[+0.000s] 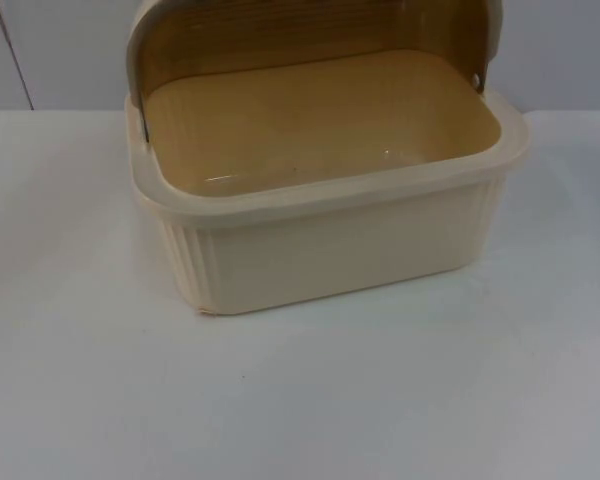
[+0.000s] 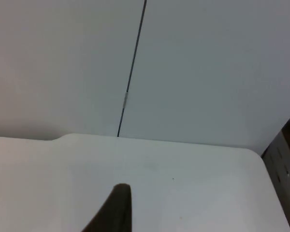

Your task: Open the box lid with the left hand, place the block into the box with the right hand, then close the box lid with the left hand.

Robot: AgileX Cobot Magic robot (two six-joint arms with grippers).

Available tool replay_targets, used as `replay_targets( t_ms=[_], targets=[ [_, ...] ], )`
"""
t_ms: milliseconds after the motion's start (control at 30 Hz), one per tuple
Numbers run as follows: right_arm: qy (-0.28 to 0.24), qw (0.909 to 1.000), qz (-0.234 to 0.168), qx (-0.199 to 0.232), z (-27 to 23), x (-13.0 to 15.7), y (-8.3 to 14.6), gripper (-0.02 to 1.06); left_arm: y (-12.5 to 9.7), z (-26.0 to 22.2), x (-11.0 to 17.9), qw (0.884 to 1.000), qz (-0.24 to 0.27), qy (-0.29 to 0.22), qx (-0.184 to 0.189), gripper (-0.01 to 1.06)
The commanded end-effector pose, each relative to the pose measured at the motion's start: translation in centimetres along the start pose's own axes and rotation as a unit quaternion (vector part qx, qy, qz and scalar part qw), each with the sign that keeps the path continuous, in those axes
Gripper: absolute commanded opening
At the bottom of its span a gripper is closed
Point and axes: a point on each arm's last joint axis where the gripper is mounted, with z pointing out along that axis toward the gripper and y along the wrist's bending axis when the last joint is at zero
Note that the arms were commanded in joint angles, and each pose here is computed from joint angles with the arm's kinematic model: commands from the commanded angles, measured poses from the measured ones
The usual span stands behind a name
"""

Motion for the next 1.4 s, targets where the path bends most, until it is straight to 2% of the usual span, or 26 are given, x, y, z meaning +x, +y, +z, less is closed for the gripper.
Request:
replay_targets(
  t_ms=[0, 33, 67, 100, 133, 200, 233, 333, 433, 500, 567, 600, 700, 867, 967, 1067, 1167, 1367],
  targets=[
    [-0.002, 0.9999, -0.011, 0.011, -0.2, -0.1, -0.3, 1.05, -0.6, 0.7, -0.3, 1.000, 0.030, -0.001, 0.006, 0.84],
    [-0.002, 0.9999, -0.011, 0.011, -0.2, -0.1, -0.3, 1.05, -0.7, 0.9, -0.3, 1.000, 0.029, -0.001, 0.008, 0.77],
    [-0.002, 0.9999, -0.011, 0.011, -0.2, -0.1, -0.3, 1.05, -1.0, 1.2, -0.3, 1.000, 0.014, -0.007, 0.014, 0.57],
    [-0.002, 0.9999, -0.011, 0.011, -0.2, -0.1, -0.3, 1.05, -1.0, 1.2, -0.4, 1.000, 0.006, -0.014, 0.014, 0.41],
    [-0.002, 0.9999, -0.011, 0.011, -0.2, -0.1, -0.3, 1.05, -1.0, 1.2, -0.4, 1.000, 0.006, -0.014, 0.014, 0.41],
    [-0.002, 0.9999, -0.011, 0.011, -0.2, -0.1, -0.3, 1.05, -0.9, 1.3, -0.5, 1.000, -0.015, -0.022, 0.010, 0.12],
    [-0.002, 0.9999, -0.011, 0.011, -0.2, -0.1, -0.3, 1.05, -0.9, 1.3, -0.5, 0.999, -0.030, -0.023, 0.010, 0.02],
    [-0.002, 0.9999, -0.011, 0.011, -0.2, -0.1, -0.3, 1.05, -0.9, 1.3, -0.5, 0.999, -0.035, -0.019, 0.013, 0.00],
    [-0.002, 0.9999, -0.011, 0.011, -0.2, -0.1, -0.3, 1.05, -1.4, 1.8, -0.5, 0.999, -0.013, -0.026, 0.025, 0.00],
    [-0.002, 0.9999, -0.010, 0.011, -0.2, -0.1, -0.3, 1.05, -2.2, 2.2, -0.7, 0.997, 0.005, -0.043, 0.057, 0.00],
    [-0.002, 0.9999, -0.009, 0.011, -0.2, -0.1, -0.3, 1.05, -3.1, 2.5, -0.9, 0.992, 0.046, -0.067, 0.096, 0.00],
    [-0.002, 0.9999, -0.009, 0.011, -0.2, -0.1, -0.3, 1.05, -3.1, 2.5, -0.9, 0.992, 0.046, -0.067, 0.096, 0.00],
    [-0.006, 0.9999, -0.009, 0.011, -0.2, -0.2, -0.3, 1.05, -4.2, 3.1, -1.2, 0.983, 0.079, -0.100, 0.130, 0.00],
    [-0.006, 0.9999, -0.009, 0.011, -0.2, -0.2, -0.3, 1.05, -4.4, 4.0, -1.0, 0.983, 0.091, -0.103, 0.119, 0.00],
    [-0.007, 0.9999, -0.002, 0.011, -0.2, -0.2, -0.3, 1.05, -3.9, 4.9, -0.7, 0.988, 0.083, -0.105, 0.080, 0.00],
    [-0.007, 0.9999, -0.002, 0.011, -0.2, -0.2, -0.3, 1.05, -4.0, 5.1, -0.4, 0.989, 0.072, -0.100, 0.085, 0.00],
    [-0.009, 0.9999, -0.002, 0.011, -0.2, -0.3, -0.3, 1.05, -3.5, 5.3, 0.6, 0.991, 0.040, -0.081, 0.095, 0.00],
    [-0.011, 0.9999, -0.001, 0.011, -0.2, -0.3, -0.3, 1.05, -3.7, 5.6, 1.6, 0.992, 0.028, -0.051, 0.115, 0.00]
  ],
)
